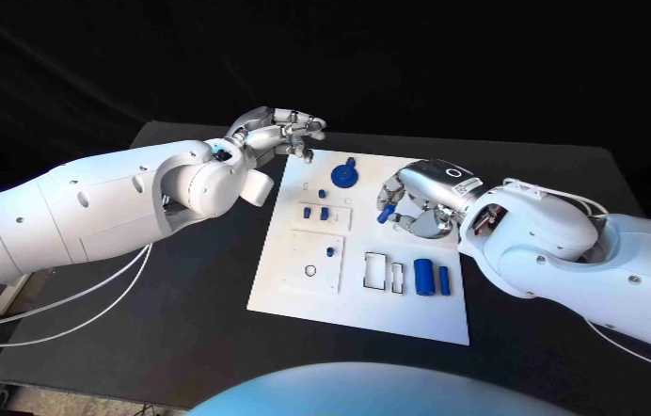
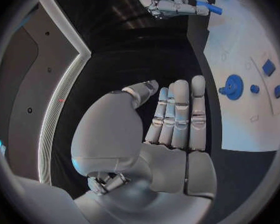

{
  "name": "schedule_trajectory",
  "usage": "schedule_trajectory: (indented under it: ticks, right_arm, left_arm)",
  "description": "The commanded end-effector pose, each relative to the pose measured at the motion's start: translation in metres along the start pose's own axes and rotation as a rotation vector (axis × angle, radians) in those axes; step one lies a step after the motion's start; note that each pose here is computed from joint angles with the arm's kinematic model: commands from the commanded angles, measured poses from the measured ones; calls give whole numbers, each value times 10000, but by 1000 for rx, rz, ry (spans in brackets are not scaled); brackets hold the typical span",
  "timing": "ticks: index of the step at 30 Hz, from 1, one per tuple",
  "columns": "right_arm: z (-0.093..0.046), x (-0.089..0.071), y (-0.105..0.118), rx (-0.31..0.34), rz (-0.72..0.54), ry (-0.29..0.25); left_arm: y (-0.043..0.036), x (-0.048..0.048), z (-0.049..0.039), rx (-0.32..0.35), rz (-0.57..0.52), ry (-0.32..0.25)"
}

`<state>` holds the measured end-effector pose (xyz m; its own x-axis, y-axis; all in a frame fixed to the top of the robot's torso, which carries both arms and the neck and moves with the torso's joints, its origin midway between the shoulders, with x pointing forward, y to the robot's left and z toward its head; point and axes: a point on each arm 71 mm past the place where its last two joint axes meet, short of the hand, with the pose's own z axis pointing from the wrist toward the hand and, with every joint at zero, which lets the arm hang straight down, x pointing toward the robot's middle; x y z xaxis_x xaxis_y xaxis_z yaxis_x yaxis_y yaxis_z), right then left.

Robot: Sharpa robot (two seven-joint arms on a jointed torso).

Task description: Assemble the parts on the task board

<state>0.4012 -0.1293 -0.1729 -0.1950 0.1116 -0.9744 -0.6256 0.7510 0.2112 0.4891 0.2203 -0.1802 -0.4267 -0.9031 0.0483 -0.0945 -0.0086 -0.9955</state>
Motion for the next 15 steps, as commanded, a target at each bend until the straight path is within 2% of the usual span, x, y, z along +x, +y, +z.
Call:
schedule_trajectory:
  ticks: [1, 7, 15]
  right_arm:
    - [56, -1, 217, -70, -7, -12]
    - [217, 105, 626, -189, 1, -6]
    - [357, 367, 903, -258, 25, 34]
  left_arm:
    - [-5, 31, 14, 7, -8, 18]
    - [3, 55, 33, 7, -10, 25]
    - [9, 65, 47, 6, -11, 27]
